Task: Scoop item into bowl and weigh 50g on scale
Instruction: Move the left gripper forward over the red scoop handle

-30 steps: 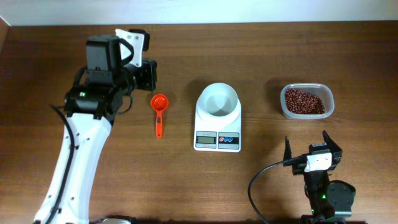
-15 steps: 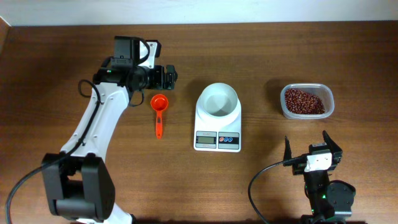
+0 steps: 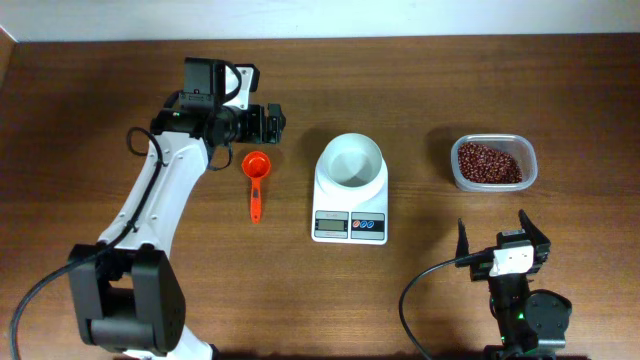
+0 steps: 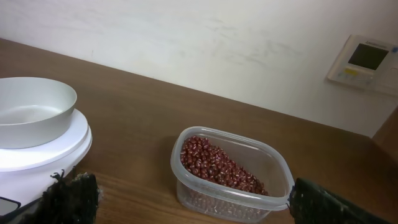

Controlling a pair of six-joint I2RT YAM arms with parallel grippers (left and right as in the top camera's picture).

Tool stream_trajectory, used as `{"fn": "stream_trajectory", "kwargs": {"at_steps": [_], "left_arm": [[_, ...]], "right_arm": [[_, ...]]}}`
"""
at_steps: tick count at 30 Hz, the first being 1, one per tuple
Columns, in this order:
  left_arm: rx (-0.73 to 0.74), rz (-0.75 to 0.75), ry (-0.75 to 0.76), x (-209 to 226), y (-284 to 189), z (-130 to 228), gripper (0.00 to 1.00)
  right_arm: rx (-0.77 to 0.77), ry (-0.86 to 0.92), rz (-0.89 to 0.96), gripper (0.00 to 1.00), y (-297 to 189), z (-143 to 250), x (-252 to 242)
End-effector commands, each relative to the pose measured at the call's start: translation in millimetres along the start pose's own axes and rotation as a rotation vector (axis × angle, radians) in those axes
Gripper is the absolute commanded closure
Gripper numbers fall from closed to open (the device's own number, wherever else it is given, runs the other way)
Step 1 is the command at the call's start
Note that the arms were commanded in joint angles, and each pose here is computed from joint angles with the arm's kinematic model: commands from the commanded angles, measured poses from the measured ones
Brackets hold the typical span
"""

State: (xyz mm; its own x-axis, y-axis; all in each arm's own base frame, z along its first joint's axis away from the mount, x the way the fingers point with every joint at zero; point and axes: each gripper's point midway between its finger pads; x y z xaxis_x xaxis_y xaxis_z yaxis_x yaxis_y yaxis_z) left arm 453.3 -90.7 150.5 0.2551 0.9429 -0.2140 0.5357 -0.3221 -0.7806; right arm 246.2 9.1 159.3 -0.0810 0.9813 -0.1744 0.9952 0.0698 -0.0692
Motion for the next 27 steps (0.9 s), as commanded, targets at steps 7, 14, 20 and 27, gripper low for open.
{"fn": "stream_trajectory", "kwargs": {"at_steps": [7,14,20,27], "left_arm": [[-0.009,-0.01,0.007,3.2,-1.4,-5.2,0.01],[-0.01,-0.01,0.007,3.3,-1.2,-5.4,0.01],[-0.013,-0.01,0.008,3.2,-1.4,-6.1,0.01],[0.018,-0.01,-0.002,3.6,-1.6,1.4,1.0]], "right_arm": [[0.008,0.007,-0.001,0.01,0.2,3.2,0.8],[0.008,0.007,-0.001,0.01,0.2,3.2,0.9],[0.008,0.007,-0.001,0.01,0.2,3.2,0.9],[0.008,0.007,-0.001,0.01,0.2,3.2,0.9]]}}
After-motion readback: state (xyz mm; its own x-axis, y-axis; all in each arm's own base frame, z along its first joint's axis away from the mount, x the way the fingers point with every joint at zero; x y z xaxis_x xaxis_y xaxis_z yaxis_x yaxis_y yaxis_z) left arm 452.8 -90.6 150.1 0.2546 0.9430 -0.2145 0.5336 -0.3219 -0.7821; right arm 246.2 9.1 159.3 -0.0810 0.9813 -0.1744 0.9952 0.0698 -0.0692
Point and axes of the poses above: each gripper's point midway between its finger pads, its own y axis out along the fingers, its own x axis along the line the jaws close on, z = x × y, and after that the axes turned 3 degrees about y, right-handed
